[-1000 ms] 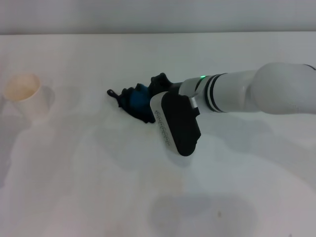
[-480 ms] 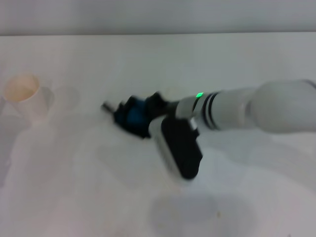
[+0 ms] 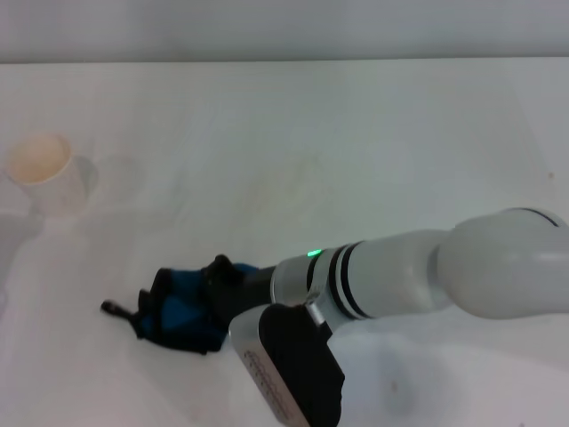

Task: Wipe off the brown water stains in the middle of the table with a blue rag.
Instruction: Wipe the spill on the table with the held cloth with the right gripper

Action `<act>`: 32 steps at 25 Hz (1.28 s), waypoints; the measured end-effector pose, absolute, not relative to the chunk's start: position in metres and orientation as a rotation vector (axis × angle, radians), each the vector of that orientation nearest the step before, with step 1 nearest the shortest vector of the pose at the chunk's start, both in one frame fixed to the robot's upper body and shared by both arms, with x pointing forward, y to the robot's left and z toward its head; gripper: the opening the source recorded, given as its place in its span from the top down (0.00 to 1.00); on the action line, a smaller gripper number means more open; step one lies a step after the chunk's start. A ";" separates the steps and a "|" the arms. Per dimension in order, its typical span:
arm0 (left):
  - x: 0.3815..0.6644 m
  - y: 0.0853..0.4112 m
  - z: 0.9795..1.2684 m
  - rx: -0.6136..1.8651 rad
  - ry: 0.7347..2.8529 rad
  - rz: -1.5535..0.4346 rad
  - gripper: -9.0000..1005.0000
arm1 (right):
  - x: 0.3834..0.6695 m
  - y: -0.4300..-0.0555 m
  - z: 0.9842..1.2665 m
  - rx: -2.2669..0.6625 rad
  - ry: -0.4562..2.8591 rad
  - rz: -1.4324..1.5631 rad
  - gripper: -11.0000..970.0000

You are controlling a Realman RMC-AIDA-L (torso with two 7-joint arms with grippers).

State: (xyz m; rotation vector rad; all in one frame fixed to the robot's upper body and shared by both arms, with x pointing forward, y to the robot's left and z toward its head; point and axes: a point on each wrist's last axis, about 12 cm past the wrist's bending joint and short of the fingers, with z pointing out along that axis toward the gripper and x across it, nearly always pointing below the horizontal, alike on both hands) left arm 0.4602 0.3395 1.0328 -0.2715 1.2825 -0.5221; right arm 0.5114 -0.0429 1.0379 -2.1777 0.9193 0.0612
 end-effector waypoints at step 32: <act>0.459 0.346 1.038 -0.262 1.247 -0.501 0.12 | 0.505 -0.101 1.033 -1.913 1.380 0.397 0.92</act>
